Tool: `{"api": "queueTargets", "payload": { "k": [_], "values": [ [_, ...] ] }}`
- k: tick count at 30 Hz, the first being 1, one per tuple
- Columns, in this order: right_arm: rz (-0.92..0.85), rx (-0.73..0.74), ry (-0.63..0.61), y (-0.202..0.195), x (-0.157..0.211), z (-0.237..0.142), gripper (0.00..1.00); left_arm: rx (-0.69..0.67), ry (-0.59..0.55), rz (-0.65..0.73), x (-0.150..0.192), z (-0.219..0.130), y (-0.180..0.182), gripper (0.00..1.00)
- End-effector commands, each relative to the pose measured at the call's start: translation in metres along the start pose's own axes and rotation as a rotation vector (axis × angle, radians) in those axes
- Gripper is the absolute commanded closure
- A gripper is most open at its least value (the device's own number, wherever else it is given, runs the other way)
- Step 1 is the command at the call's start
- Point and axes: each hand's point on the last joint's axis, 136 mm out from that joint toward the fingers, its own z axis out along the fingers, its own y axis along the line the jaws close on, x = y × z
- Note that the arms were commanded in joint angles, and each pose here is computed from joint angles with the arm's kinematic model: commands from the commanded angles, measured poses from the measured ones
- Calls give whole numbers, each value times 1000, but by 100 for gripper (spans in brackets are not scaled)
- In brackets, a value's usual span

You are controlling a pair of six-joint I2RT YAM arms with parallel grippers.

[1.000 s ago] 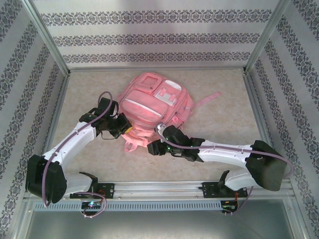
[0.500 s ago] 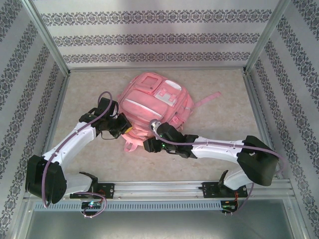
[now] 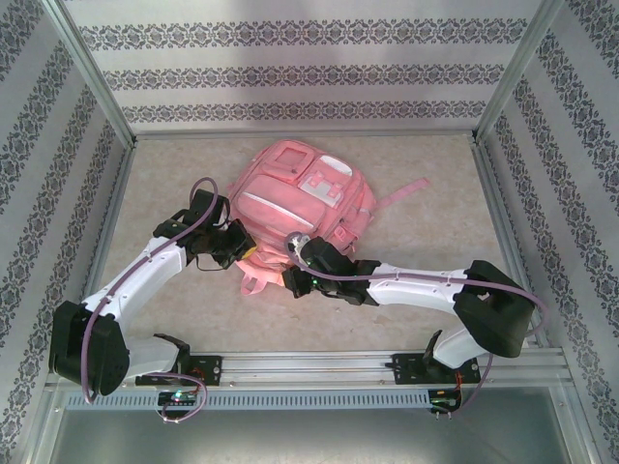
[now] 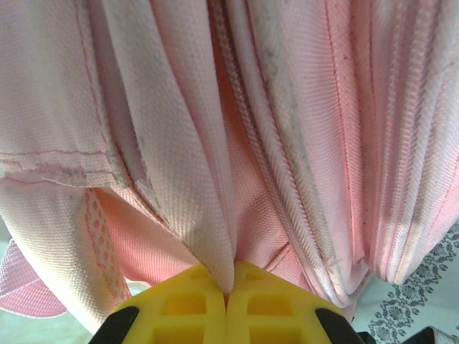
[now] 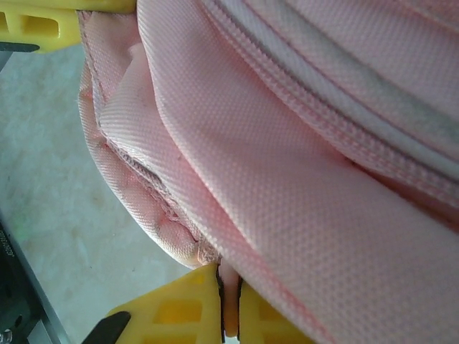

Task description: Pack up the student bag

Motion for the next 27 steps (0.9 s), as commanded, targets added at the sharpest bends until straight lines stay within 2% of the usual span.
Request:
{"api": "queueTargets", "payload": {
  "k": [1,9,17,19,23,27],
  "values": [
    [-25,6,-19,2,-4,-8,90,53,-43,80,-5,-14,-21,100],
    [9,54,25,-24,13,-13,95,1,-133,133,-19,-33,-17,100],
    [5,63,84,-31,26,-15,100,-22,-150,141,-23,-35,-13,100],
    [6,42,83,-27,24,-19,100,-24,-154,144,-23,-36,-12,100],
    [0,-91,106,0,14,-28,100,-12,-123,144,-19,-29,-12,100],
    [-45,-136,190,23,1,-34,100,-31,-114,140,-18,-24,-7,100]
  ]
}}
